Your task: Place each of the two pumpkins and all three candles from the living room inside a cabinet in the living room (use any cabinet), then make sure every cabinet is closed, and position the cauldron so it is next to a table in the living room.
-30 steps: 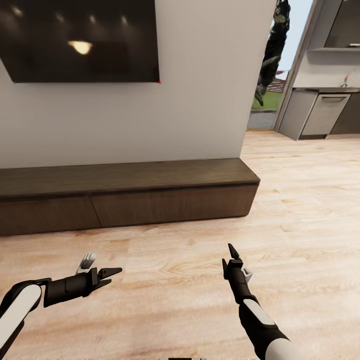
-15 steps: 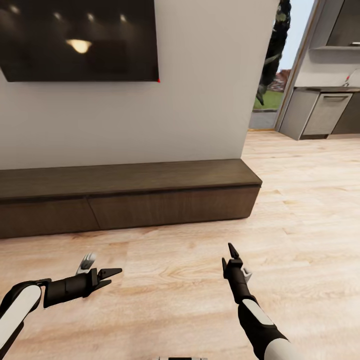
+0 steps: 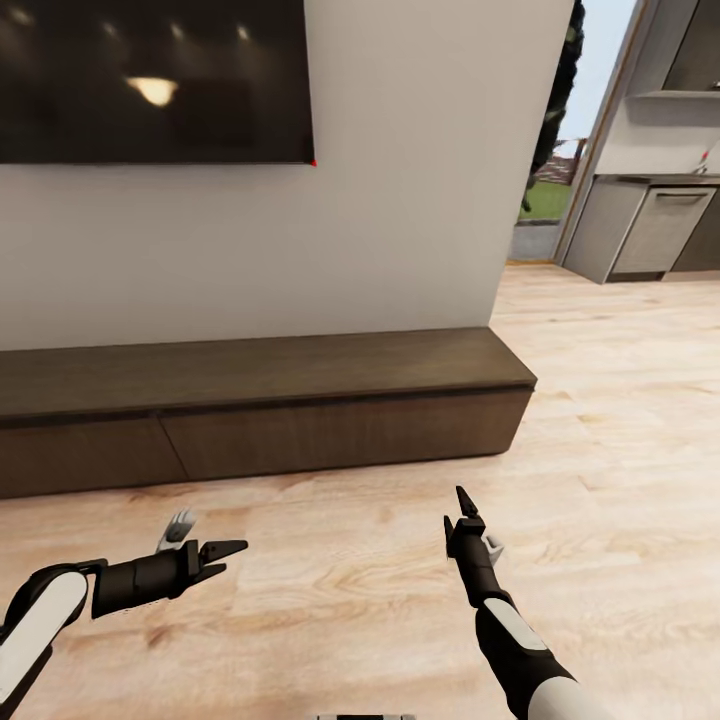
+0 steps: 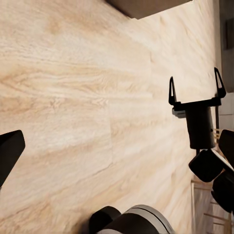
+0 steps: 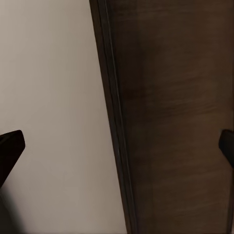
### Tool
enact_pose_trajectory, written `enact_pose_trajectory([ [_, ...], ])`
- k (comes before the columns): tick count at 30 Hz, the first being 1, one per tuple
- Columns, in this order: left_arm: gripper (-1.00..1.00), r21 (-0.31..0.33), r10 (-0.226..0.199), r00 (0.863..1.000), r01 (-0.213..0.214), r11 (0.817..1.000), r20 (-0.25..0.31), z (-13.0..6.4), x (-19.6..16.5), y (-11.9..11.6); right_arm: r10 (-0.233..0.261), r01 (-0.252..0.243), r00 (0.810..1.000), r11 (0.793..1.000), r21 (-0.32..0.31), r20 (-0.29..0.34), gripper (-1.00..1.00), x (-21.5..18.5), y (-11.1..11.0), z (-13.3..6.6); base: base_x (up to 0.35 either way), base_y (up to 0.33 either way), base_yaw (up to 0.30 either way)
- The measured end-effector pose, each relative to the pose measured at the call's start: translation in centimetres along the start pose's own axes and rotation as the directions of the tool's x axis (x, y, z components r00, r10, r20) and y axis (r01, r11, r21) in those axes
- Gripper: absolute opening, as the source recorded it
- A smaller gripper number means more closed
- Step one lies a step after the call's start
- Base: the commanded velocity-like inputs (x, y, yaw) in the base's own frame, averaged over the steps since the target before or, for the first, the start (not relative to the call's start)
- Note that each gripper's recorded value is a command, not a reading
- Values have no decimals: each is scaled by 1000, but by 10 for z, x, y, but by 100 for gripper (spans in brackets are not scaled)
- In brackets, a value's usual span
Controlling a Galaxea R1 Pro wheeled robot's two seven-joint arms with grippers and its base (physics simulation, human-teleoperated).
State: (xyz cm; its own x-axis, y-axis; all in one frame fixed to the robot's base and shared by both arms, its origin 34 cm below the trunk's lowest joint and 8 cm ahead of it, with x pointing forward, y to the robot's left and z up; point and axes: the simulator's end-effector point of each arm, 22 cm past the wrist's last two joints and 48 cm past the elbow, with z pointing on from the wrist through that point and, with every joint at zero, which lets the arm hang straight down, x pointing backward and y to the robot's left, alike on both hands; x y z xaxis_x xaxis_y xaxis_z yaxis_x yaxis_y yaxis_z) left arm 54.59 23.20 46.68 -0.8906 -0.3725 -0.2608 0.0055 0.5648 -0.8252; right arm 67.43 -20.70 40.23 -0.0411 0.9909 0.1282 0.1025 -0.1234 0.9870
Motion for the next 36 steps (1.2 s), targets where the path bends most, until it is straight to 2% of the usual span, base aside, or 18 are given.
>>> enact_pose_trajectory([
  [36, 100, 10, -6, 999, 6, 1000, -31, 8, 12, -3, -8, 8, 1000, 1000, 2, -4, 100, 1, -1, 0, 253, 0, 0],
])
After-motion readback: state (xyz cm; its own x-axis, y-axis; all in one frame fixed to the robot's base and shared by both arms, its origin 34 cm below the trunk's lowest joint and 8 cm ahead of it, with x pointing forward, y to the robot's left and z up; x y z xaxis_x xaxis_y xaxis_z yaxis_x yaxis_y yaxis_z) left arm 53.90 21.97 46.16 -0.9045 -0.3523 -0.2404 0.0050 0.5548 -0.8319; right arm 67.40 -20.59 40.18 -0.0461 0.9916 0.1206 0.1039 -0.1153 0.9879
